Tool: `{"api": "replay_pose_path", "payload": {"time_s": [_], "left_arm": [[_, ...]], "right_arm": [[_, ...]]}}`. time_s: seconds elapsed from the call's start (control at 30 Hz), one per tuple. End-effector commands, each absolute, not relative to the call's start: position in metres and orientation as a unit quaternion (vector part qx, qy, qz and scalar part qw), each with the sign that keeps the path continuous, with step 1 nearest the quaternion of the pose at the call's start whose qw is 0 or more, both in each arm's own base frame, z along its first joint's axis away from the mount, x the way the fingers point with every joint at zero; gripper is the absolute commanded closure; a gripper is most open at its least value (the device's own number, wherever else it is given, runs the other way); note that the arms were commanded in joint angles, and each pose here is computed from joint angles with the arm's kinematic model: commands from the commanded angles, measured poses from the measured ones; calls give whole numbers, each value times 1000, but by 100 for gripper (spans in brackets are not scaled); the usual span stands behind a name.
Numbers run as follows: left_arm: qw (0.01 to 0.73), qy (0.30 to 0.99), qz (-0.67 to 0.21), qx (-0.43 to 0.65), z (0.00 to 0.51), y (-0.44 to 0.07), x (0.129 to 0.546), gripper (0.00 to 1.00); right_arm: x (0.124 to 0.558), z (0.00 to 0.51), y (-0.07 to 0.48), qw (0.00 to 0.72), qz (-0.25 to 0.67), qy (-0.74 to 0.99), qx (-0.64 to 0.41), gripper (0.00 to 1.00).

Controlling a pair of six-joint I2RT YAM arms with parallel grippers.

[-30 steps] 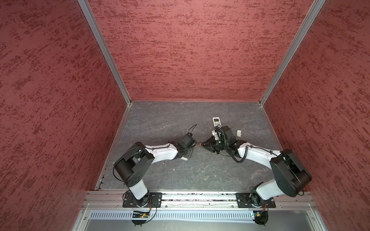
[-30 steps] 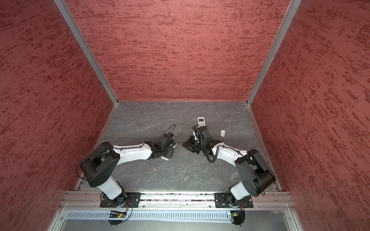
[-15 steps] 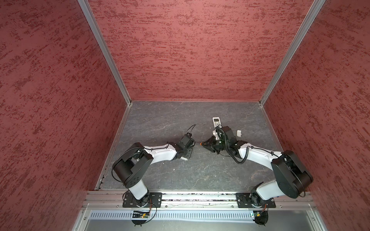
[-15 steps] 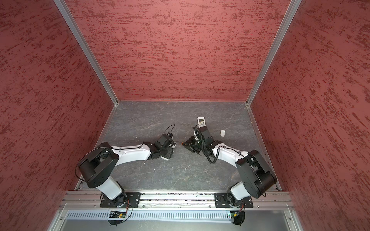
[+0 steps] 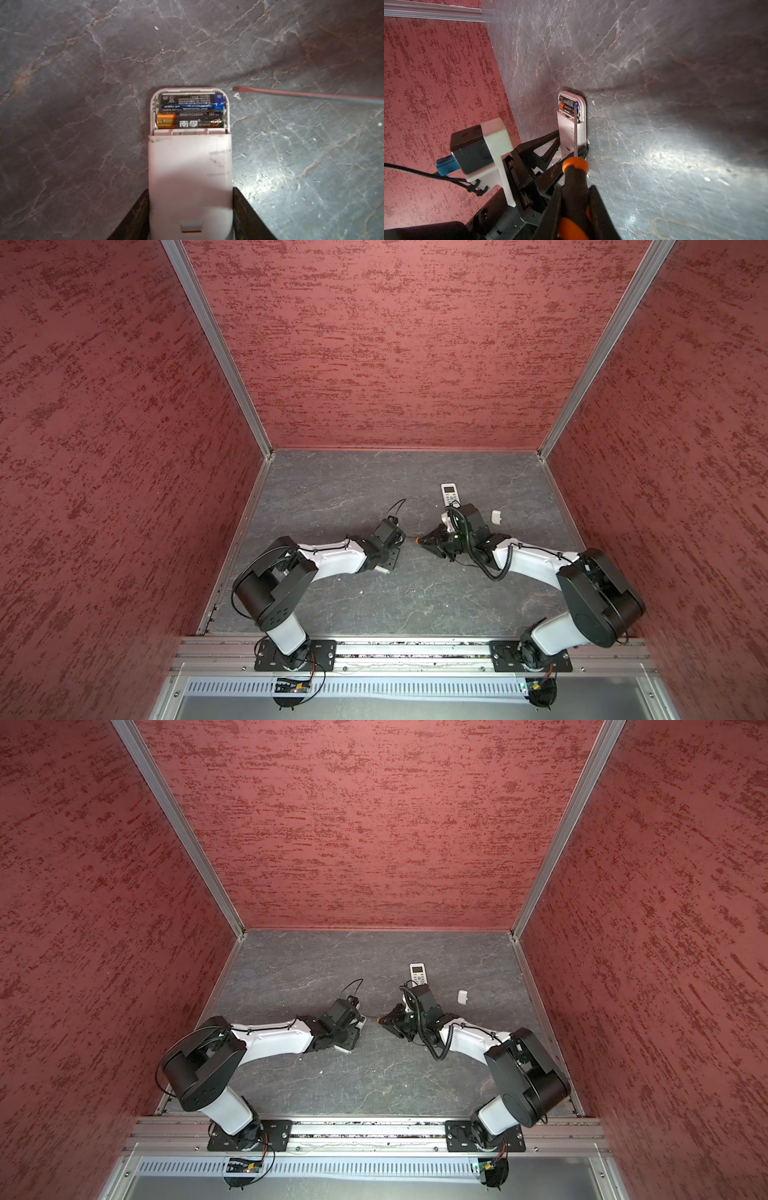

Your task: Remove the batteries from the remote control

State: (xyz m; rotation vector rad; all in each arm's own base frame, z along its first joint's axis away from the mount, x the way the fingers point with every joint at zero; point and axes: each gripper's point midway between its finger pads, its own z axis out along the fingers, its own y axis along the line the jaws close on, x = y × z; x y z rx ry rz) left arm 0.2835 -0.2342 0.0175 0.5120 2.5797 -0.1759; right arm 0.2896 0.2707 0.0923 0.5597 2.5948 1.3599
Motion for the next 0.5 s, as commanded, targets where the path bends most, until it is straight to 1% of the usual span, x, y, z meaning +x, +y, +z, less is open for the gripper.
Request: {"api": "replay_pose_path", "payload": {"time_s": [0.0,0.47], "left_arm": [[165,964,-51,202,-17,-215,248,50],[165,964,-51,202,-17,-215,248,50]], "right_arm": [[296,94,272,90,458,862,196,100],[294,97,278,89,460,863,187,100]]}}
